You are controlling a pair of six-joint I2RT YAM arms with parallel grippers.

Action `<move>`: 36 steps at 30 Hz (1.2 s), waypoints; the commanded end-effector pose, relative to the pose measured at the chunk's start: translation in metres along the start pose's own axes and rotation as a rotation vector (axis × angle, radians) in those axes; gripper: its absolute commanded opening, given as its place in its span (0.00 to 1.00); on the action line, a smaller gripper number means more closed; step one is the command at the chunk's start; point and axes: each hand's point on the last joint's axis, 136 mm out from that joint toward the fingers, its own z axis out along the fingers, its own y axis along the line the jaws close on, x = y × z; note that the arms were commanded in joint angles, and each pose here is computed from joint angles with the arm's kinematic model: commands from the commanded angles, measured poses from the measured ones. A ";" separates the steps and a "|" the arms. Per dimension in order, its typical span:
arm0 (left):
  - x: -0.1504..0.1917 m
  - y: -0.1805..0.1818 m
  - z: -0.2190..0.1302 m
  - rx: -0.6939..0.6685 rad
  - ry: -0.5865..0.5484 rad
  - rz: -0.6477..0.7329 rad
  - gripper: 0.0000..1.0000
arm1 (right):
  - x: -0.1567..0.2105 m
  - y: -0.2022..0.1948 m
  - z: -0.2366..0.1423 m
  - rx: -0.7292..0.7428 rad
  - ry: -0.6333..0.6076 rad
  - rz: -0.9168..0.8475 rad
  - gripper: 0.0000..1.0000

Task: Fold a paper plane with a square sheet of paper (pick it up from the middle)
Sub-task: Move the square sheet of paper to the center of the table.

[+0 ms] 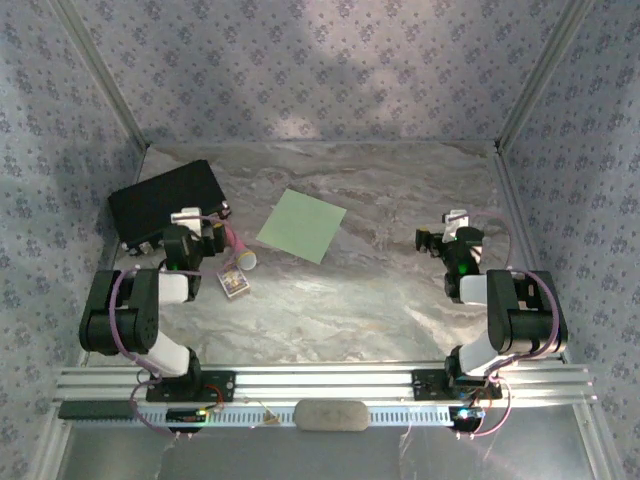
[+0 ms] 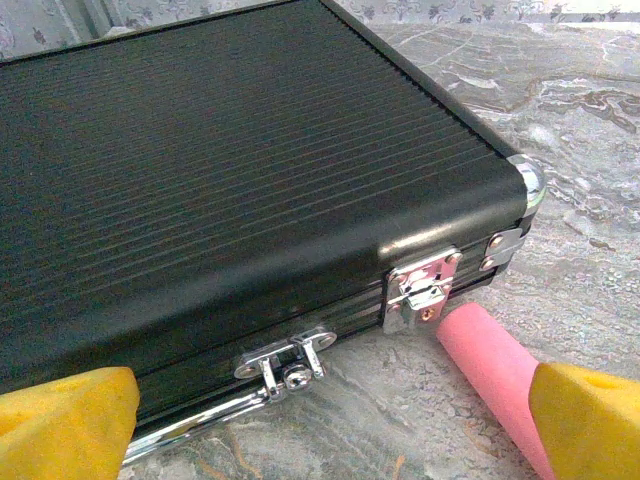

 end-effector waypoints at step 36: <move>-0.007 -0.016 -0.014 0.083 -0.080 0.052 1.00 | -0.005 -0.002 0.003 0.010 -0.004 0.010 0.99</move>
